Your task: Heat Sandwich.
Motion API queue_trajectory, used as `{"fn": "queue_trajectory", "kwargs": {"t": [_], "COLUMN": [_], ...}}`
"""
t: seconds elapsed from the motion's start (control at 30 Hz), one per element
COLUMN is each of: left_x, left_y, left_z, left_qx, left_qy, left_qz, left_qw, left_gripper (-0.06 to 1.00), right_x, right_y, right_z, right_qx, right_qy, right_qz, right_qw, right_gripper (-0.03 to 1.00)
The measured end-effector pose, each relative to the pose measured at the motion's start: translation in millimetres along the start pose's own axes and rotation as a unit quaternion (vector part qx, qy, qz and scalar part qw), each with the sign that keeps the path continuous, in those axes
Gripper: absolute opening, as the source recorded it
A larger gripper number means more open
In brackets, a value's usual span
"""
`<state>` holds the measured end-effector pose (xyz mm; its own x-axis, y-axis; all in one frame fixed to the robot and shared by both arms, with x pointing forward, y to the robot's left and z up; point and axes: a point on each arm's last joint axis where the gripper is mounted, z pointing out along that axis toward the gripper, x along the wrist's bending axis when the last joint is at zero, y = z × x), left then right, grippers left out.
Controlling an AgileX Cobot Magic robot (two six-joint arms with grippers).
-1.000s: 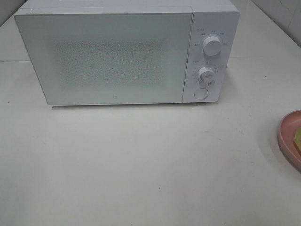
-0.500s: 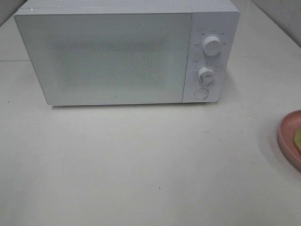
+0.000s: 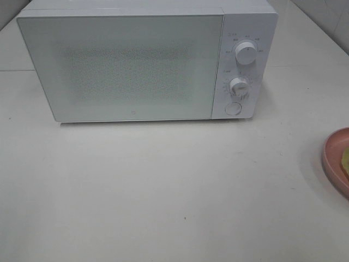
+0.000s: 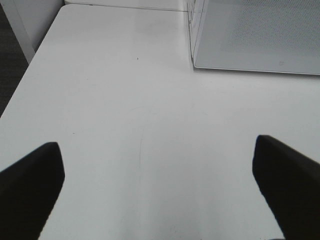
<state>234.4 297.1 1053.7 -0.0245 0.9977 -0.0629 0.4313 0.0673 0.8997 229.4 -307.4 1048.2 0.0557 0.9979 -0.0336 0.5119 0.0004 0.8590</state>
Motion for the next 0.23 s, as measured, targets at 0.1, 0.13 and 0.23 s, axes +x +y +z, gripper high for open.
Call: {"fn": "queue_trajectory", "kwargs": {"t": [0.1, 0.13, 0.23], "left_x": [0.0, 0.0, 0.0], "left_y": [0.0, 0.0, 0.0], "left_z": [0.0, 0.0, 0.0], "left_qx": [0.0, 0.0, 0.0], "left_qy": [0.0, 0.0, 0.0], "left_qz": [0.0, 0.0, 0.0], "left_qw": [1.0, 1.0, 1.0], "left_gripper": [0.97, 0.97, 0.97], "right_x": [0.0, 0.0, 0.0], "right_y": [0.0, 0.0, 0.0], "right_z": [0.0, 0.0, 0.0], "right_qx": [0.0, 0.0, 0.0], "right_qy": [0.0, 0.0, 0.0], "right_qz": [0.0, 0.0, 0.0], "right_qw": [1.0, 1.0, 1.0], "right_gripper": [0.59, 0.59, 0.59]}}
